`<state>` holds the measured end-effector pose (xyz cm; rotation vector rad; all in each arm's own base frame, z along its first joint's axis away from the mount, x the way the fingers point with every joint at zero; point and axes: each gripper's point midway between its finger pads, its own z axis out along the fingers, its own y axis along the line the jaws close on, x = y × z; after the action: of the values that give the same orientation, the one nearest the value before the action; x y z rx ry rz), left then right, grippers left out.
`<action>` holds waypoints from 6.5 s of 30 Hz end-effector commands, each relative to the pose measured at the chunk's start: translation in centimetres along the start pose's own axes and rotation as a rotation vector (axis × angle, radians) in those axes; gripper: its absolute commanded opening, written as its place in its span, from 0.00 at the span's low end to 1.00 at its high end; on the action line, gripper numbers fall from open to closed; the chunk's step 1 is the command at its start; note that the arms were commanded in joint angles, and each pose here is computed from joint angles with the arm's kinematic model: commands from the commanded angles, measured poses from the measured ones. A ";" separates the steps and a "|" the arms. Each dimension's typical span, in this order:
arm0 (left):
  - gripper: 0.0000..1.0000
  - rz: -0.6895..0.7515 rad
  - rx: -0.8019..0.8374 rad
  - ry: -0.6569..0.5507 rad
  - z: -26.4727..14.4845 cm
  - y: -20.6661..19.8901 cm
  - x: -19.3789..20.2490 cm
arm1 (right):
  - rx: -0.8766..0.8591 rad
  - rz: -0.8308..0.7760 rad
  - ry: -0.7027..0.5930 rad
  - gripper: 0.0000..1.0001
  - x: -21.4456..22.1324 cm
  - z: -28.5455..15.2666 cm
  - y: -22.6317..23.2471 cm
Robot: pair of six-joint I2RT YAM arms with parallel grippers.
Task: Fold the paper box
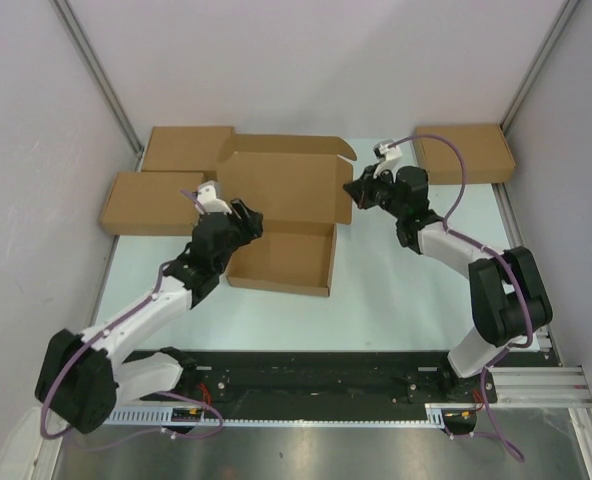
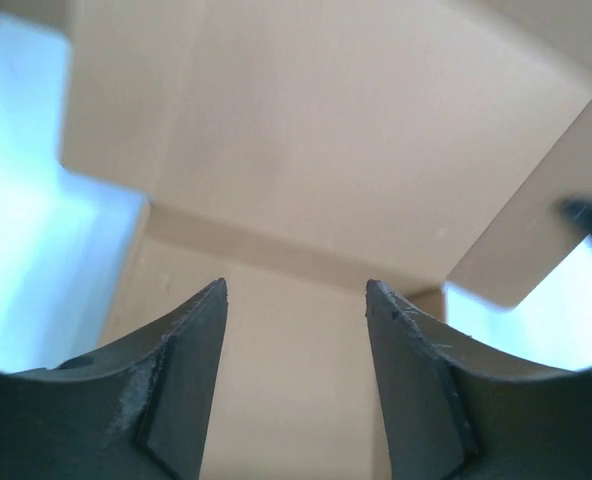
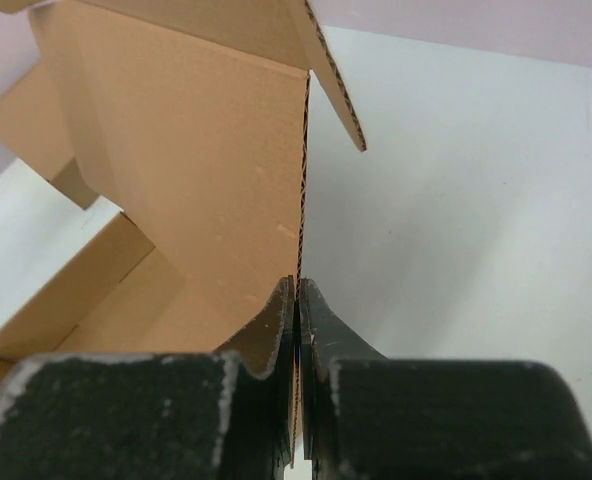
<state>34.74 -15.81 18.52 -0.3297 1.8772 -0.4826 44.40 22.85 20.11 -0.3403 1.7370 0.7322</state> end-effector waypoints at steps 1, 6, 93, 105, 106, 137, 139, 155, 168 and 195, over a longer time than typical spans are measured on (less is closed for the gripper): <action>0.65 -0.018 -0.050 -0.208 -2.3 1.1 -5.7 | 0.077 -0.103 -0.008 0.00 -0.9 -1.6 -0.5; 0.74 -0.069 -0.079 -0.299 -2.7 4.4 -9.6 | 0.053 -0.125 -0.013 0.00 -1.1 -2.7 0.3; 0.11 0.185 0.458 -0.223 1.7 -2.8 -0.9 | 0.243 -0.205 0.016 0.00 2.5 -4.9 6.7; 0.08 0.141 0.526 -0.351 -1.8 -3.5 1.3 | 0.254 -0.152 -0.059 0.00 5.5 -7.1 7.1; 0.08 0.140 0.532 -0.346 -1.9 -3.6 1.6 | 0.260 -0.148 -0.055 0.00 5.8 -7.2 7.1; 0.09 0.146 0.380 -0.252 -3.3 -0.1 8.0 | 0.311 -0.128 0.056 0.07 14.9 -9.9 8.7; 0.09 0.149 0.361 -0.246 -3.2 0.2 8.0 | 0.307 -0.141 0.054 0.17 14.2 -10.5 8.8; 0.09 0.161 0.308 -0.276 -3.7 1.2 7.6 | 0.298 -0.146 -0.046 0.51 8.4 -15.8 10.5; 0.11 0.167 0.329 -0.271 -4.5 0.6 7.5 | 0.112 -0.106 -0.375 0.50 -3.9 -21.9 16.8; 0.17 0.015 0.068 -0.029 -12.4 5.2 6.4 | 0.059 -0.161 0.082 0.32 2.6 -6.0 14.9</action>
<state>22.05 -14.38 14.48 -0.1675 1.7547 -0.5932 31.23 29.17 23.15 -0.4220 1.7416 0.4854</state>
